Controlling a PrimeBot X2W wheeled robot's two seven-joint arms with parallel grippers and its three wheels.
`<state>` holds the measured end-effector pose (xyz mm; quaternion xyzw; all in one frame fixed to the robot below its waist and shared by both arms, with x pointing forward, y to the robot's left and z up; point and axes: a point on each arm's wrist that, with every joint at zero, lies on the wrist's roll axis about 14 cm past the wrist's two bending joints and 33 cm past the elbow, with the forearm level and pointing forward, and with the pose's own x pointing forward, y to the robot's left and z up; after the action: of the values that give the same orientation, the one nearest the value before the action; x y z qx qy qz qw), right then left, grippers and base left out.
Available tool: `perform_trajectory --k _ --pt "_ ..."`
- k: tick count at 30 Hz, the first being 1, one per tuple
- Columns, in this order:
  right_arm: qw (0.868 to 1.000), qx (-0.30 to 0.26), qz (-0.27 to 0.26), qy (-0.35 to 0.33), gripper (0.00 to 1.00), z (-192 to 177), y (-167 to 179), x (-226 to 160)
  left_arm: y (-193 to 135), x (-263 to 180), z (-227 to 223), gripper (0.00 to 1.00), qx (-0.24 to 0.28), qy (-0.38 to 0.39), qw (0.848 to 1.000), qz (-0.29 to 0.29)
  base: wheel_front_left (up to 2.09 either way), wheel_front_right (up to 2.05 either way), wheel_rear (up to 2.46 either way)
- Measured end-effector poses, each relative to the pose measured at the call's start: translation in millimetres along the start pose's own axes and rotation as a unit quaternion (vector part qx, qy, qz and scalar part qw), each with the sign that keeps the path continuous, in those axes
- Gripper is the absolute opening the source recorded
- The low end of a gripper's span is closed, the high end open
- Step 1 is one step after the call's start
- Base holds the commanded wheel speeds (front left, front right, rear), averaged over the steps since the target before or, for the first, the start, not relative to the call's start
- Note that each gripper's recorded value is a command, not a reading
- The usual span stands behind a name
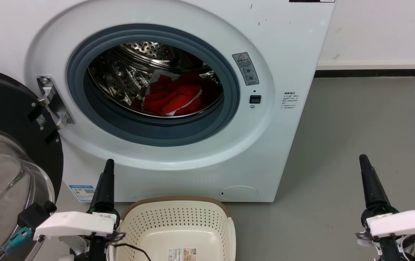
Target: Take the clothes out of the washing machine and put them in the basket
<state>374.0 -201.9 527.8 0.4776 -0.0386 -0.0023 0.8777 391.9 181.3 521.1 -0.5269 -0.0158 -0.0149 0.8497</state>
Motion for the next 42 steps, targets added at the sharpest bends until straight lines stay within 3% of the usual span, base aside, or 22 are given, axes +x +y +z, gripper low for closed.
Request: perform_trajectory --k 19,42 --pt "0.983 -0.182 0.015 0.003 1.0 -6 5 -7 -10 -1 -14 1.0 0.179 0.011 0.984 -0.017 0.0 0.0 0.0" --pt "0.943 -0.33 0.026 0.017 1.0 -19 0 -11 -9 -2 -24 1.0 0.329 0.014 0.944 -0.029 0.0 0.0 0.0"
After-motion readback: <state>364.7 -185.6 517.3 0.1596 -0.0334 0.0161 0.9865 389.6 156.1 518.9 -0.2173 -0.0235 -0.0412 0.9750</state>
